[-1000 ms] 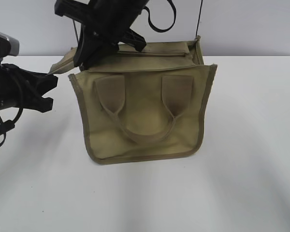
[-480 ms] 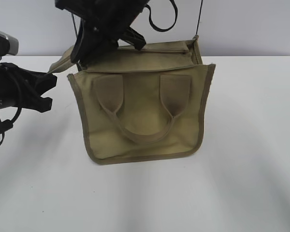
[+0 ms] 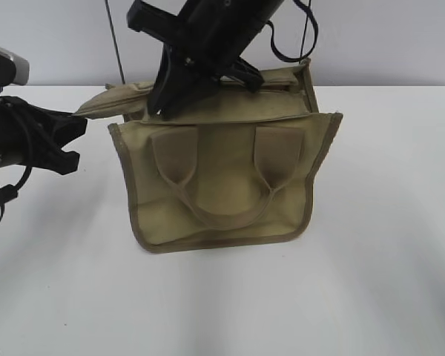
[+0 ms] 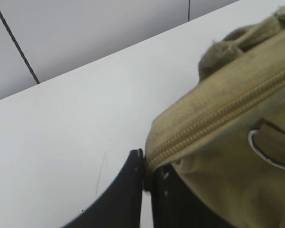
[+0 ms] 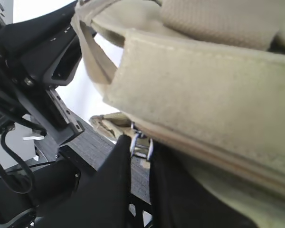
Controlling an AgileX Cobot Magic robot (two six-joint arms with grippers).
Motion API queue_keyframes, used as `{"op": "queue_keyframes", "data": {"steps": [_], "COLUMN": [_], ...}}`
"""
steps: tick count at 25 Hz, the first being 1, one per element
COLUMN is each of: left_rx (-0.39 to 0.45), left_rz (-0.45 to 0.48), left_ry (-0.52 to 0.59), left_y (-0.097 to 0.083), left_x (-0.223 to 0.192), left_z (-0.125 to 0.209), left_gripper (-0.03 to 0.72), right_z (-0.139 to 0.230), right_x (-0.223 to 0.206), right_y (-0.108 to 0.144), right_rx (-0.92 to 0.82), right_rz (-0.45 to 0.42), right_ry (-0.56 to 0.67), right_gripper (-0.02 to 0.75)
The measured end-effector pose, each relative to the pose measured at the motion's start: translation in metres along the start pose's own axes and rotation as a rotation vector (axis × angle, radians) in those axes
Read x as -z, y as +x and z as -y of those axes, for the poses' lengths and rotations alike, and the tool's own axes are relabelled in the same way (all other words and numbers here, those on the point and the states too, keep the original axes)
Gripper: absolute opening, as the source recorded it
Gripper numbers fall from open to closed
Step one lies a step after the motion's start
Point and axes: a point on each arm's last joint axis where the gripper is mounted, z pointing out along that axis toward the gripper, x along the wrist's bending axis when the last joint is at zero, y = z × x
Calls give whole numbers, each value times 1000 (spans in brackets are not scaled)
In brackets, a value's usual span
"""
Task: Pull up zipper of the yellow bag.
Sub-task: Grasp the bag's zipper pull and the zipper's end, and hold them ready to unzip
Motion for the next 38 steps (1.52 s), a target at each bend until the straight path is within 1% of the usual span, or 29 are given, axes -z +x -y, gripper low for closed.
{"op": "queue_keyframes", "data": {"steps": [5, 9, 13, 16, 22, 26, 31, 38], "left_rx": [-1, 0, 5, 7, 9, 8, 14, 7], "left_rz": [-1, -12, -22, -23, -24, -23, -30, -23], "left_ry": [12, 45, 46, 46, 46, 43, 58, 43], "left_y": [0, 1, 2, 2, 2, 2, 3, 2], "left_x": [0, 1, 3, 4, 4, 4, 4, 4], "left_z": [1, 3, 2, 1, 2, 1, 3, 1], "left_gripper": [6, 6, 6, 6, 6, 6, 6, 6], "right_z": [-4, -8, -12, -11, -12, -5, 13, 17], "right_x": [9, 16, 29, 41, 55, 65, 74, 85], "right_y": [-10, -22, -33, -36, -46, -53, -83, -87], "right_rx": [-3, -7, -17, -5, -13, -25, -72, -66], "right_rz": [15, 50, 75, 110, 148, 179, 242, 250], "right_ry": [-21, -37, -60, -78, -98, -105, -73, -95], "right_gripper": [60, 60, 60, 60, 60, 60, 60, 60]}}
